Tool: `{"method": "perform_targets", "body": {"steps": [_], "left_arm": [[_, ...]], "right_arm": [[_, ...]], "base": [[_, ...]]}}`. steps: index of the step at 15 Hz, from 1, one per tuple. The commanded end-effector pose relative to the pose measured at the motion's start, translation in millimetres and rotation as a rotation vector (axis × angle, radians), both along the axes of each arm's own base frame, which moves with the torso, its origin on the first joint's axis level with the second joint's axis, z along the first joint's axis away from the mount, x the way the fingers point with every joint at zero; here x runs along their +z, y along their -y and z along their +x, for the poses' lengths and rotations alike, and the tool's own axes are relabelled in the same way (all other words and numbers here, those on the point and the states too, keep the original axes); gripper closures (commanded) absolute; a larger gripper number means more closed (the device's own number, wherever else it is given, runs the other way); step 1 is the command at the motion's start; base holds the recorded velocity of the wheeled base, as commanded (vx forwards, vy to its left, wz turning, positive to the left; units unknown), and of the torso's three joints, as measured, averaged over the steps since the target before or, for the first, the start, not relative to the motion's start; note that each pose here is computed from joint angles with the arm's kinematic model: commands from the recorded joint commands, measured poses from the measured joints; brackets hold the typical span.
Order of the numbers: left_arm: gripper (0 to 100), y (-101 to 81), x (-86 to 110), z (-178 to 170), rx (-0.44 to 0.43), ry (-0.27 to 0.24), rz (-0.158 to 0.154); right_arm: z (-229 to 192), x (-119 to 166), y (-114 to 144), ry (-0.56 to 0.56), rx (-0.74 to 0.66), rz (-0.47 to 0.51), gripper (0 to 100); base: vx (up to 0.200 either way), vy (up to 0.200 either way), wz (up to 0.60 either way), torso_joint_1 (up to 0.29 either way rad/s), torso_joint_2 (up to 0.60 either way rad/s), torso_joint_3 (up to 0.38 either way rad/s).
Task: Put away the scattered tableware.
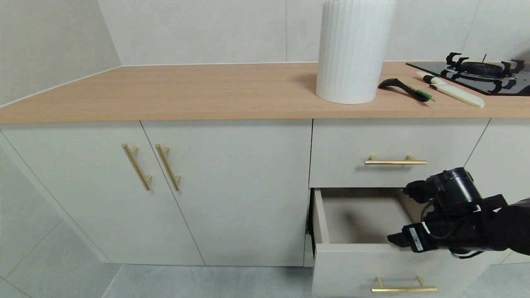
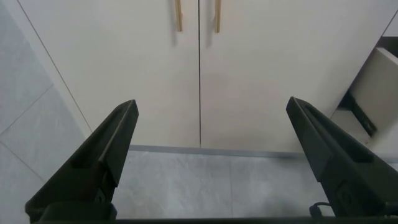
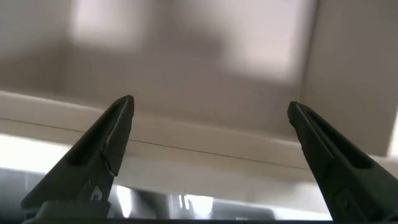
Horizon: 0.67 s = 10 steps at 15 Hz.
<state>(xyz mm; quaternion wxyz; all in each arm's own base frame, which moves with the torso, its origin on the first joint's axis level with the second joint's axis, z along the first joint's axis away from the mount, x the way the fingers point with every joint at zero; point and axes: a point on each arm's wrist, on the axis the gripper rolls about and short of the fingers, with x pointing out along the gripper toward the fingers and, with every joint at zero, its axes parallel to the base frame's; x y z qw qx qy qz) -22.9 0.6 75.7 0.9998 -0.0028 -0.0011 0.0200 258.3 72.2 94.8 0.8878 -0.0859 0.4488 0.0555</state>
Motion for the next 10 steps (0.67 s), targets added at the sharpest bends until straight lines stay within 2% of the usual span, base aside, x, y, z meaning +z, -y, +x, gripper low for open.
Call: {"method": "perform_targets", "body": {"steps": [1,2,7,10], "left_arm": [[0,0.0,-0.1,0,0.001,-0.001,-0.001],[0,0.0,-0.1,0,0.000,-0.001,-0.001],[0,0.0,-0.1,0,0.001,-0.001,-0.001],[0,0.0,-0.1,0,0.001,-0.001,-0.001]], "right_arm": [[-15,46,1,0.051,0.031,0.037,0],[-22,53,2,0.020,0.035,0.030,0],[-24,57,2,0.026,0.036,0.031,0],[-23,44,-2,-0.036,0.053,0.011,0]], "base": [[0.000,0.000,0.00,0.000,0.00,0.000],[0.000,0.000,0.00,0.000,0.00,0.000],[0.000,0.000,0.00,0.000,0.00,0.000],[0.000,0.000,0.00,0.000,0.00,0.000]]}}
